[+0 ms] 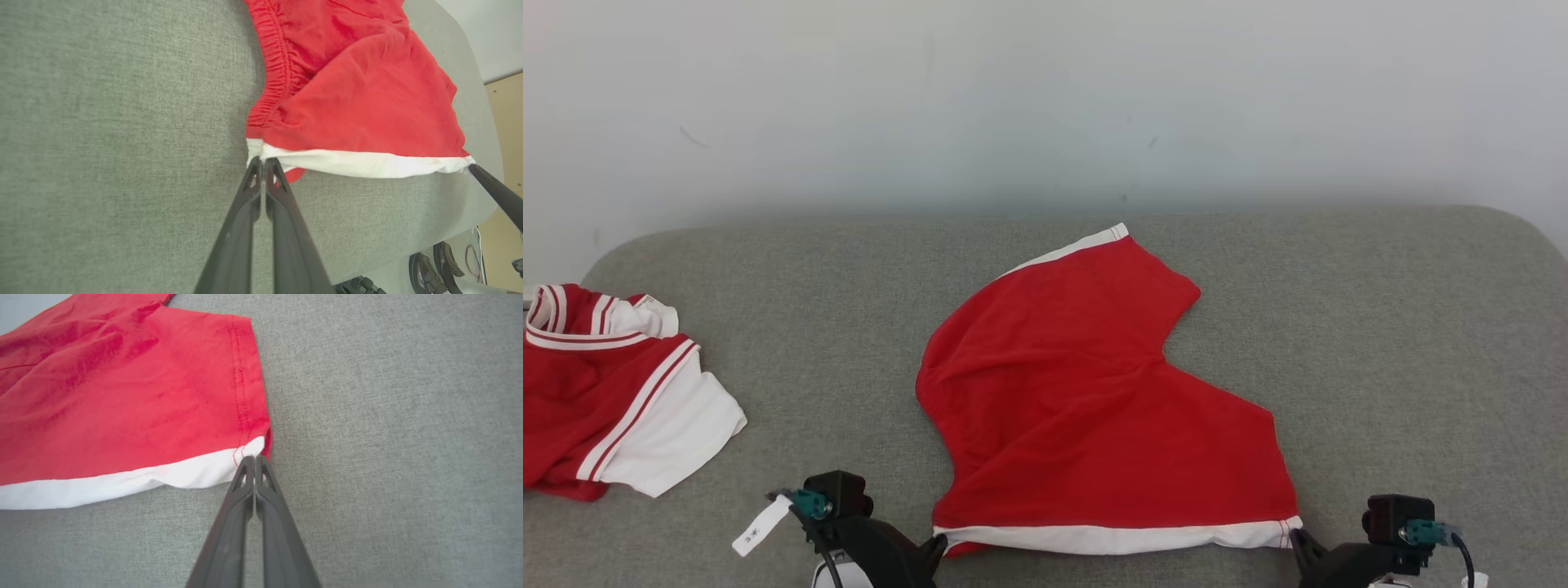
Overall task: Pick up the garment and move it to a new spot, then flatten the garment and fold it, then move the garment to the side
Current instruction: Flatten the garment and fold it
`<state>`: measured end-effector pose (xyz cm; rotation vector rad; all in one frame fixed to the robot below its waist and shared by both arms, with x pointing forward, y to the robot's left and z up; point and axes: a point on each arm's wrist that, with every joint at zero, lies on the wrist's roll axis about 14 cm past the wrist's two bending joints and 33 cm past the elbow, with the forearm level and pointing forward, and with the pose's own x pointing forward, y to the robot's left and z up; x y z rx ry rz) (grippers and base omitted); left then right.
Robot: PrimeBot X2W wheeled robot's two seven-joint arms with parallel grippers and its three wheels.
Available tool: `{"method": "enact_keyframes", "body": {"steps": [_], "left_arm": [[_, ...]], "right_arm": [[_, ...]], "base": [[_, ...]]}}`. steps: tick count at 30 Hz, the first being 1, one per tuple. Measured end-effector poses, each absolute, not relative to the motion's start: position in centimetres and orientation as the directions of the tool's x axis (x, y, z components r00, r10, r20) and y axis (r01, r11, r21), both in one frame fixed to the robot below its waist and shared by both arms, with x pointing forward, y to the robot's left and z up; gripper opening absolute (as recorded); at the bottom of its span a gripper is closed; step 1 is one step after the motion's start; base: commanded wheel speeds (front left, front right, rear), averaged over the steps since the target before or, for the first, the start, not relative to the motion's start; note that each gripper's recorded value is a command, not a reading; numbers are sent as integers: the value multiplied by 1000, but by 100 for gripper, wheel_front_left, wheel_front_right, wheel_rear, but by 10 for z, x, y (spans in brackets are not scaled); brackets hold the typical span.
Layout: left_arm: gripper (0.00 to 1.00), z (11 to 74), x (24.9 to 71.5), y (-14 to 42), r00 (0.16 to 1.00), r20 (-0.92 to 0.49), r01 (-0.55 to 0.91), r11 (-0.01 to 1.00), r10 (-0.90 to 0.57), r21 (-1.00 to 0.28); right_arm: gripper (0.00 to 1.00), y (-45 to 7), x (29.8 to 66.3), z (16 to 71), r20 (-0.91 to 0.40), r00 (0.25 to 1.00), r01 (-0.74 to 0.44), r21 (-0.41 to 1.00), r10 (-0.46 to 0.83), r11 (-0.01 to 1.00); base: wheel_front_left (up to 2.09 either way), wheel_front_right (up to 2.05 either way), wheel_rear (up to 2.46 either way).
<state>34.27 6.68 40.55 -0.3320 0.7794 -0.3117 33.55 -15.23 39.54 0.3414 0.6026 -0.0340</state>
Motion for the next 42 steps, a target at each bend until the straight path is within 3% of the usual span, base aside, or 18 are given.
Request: {"method": "enact_keyframes", "body": {"steps": [13,16,22,27,42], "left_arm": [[0,406,320,76,698,-596,200,907,-398,-371],[0,409,319,76,704,-585,205,904,-402,-374],[0,427,330,63,726,-533,242,888,-433,-392],[0,462,366,53,769,-460,287,882,-444,-373],[0,492,447,75,849,-407,201,918,-338,-342]], "right_arm": [[0,-157,304,406,-549,825,84,354,134,932],[0,-162,310,423,-501,855,77,376,133,923],[0,-167,352,482,-343,928,-5,376,144,927],[0,-156,396,522,-267,942,-99,356,202,929],[0,-131,511,551,-257,938,-151,297,232,943]], "base": [[0,0,0],[0,0,0],[0,0,0],[0,0,0],[0,0,0]]}}
